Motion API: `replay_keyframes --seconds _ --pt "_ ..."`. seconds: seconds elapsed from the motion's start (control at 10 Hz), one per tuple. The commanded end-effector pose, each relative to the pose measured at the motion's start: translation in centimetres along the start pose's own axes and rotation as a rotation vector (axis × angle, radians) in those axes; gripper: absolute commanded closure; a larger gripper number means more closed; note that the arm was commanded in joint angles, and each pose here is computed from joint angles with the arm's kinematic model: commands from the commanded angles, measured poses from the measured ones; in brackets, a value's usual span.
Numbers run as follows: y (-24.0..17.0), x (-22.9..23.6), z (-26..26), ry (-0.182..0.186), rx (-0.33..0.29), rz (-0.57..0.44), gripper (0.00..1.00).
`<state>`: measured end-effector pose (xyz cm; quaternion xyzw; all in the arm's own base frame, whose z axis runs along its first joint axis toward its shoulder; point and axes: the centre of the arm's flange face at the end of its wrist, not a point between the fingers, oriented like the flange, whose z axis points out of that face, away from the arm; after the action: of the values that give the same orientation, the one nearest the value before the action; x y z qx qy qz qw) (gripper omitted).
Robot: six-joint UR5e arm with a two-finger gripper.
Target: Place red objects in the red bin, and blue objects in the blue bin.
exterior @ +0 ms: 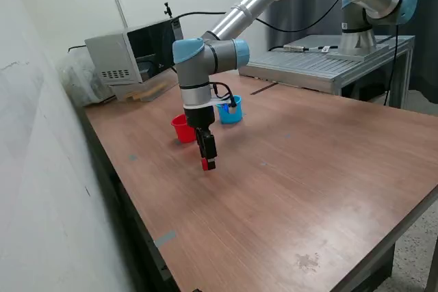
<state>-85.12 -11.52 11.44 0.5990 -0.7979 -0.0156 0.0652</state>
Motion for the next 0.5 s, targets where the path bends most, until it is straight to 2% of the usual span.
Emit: replay_keyframes --seconds 0.0,0.3,0.4 --pt "0.1 -0.3 0.0 -0.035 -0.009 0.004 1.0" --pt "0.2 -0.3 -0.1 -0.035 -0.012 0.004 1.0" --pt "0.6 -0.1 -1.7 -0.032 -0.03 0.003 1.0"
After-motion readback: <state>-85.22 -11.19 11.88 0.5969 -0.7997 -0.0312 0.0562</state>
